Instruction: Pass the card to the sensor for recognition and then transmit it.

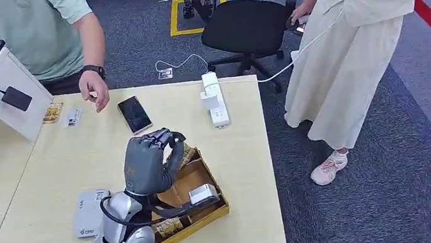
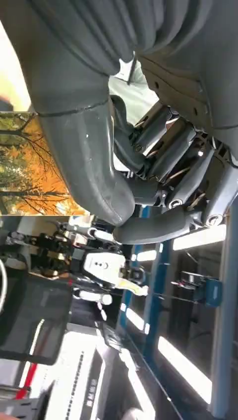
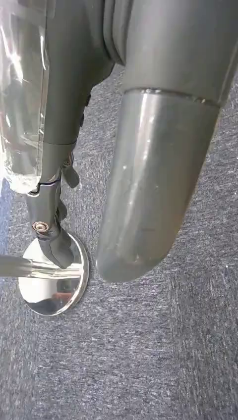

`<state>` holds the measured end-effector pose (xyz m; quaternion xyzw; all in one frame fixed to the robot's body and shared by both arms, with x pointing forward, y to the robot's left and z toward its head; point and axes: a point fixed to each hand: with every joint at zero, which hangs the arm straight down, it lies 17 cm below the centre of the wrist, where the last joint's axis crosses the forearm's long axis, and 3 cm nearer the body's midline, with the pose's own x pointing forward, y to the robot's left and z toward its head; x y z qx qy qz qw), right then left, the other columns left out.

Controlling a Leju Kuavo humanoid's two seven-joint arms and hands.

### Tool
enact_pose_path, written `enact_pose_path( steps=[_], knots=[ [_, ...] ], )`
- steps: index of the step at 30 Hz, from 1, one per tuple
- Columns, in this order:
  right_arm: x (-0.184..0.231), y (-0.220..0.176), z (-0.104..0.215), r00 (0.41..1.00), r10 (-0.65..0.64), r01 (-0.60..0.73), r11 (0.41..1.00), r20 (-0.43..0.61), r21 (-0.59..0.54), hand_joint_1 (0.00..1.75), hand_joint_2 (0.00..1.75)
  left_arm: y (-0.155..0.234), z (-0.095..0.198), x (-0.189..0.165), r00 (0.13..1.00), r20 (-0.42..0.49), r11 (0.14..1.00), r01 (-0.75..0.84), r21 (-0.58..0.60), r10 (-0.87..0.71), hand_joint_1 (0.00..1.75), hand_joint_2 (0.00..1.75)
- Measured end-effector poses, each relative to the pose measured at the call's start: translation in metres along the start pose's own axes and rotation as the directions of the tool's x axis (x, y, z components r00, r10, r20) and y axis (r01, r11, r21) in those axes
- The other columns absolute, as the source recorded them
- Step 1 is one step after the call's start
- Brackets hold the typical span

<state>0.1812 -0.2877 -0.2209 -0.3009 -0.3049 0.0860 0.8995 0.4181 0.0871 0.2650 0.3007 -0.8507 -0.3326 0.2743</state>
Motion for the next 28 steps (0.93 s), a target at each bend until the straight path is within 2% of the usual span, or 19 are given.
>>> enact_pose_path(
  steps=[11, 20, 28],
  knots=[
    [0.002, 0.005, 0.002, 1.000, 0.023, -0.023, 1.000, 0.012, 0.019, 0.00, 0.00, 0.003, -0.047, -0.034, 0.996, -0.061, 0.998, 0.060, 0.037, -0.057, 1.75, 1.75],
    [0.003, 0.010, 0.004, 0.999, 0.043, -0.044, 0.998, 0.019, 0.037, 0.00, 0.00, -0.005, -0.062, -0.052, 0.991, -0.086, 0.995, 0.102, 0.010, -0.101, 1.75, 1.75],
    [0.006, 0.016, 0.006, 0.998, 0.057, -0.059, 0.996, 0.036, 0.059, 0.00, 0.00, 0.000, -0.073, -0.092, 0.967, -0.152, 0.979, 0.205, -0.007, -0.204, 1.75, 1.75]
  ],
)
